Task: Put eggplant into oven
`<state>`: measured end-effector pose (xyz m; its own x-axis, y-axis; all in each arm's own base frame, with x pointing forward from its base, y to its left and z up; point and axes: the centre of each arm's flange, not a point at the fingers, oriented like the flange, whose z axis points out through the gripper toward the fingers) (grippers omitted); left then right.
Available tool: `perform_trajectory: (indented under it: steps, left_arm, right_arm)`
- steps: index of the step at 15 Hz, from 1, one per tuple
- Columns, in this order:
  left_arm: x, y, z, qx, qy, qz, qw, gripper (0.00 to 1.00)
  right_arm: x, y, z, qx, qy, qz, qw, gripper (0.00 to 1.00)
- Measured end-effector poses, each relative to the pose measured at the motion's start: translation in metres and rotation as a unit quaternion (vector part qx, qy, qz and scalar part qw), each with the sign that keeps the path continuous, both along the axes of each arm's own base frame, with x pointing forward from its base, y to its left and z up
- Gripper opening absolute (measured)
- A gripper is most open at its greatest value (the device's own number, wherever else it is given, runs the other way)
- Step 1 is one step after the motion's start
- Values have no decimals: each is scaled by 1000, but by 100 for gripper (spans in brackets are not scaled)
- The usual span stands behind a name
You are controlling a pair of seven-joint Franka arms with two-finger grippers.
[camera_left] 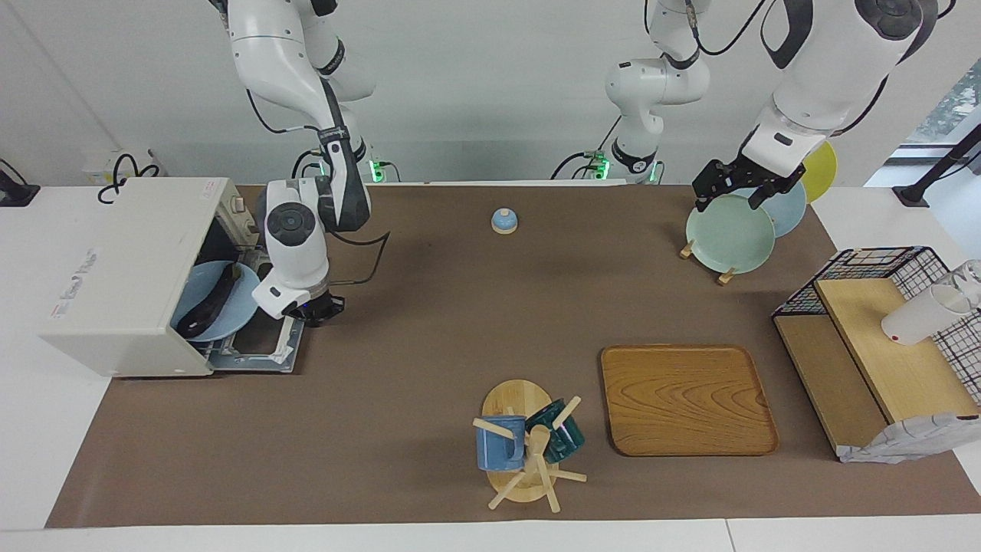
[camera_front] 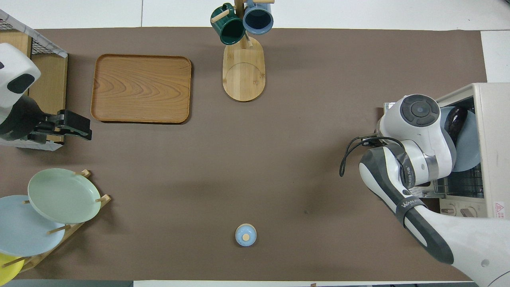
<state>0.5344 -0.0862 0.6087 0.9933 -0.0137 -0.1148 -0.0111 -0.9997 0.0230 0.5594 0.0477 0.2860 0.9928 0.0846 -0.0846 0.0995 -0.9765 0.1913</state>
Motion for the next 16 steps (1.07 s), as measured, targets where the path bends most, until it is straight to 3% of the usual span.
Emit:
perform_trajectory:
  steps: [8,12,16]
  left_arm:
    - [0,0,0,0,0,0,1000,100]
    - [0,0,0,0,0,0,1000,100]
    - [0,0,0,0,0,0,1000,100]
  right_arm:
    - [4,7,33,-49,41,62,996,1]
    - [2,-19,96,-33,43,91,994,1]
    - [-4,-89,163,-29,34,88,995,1]
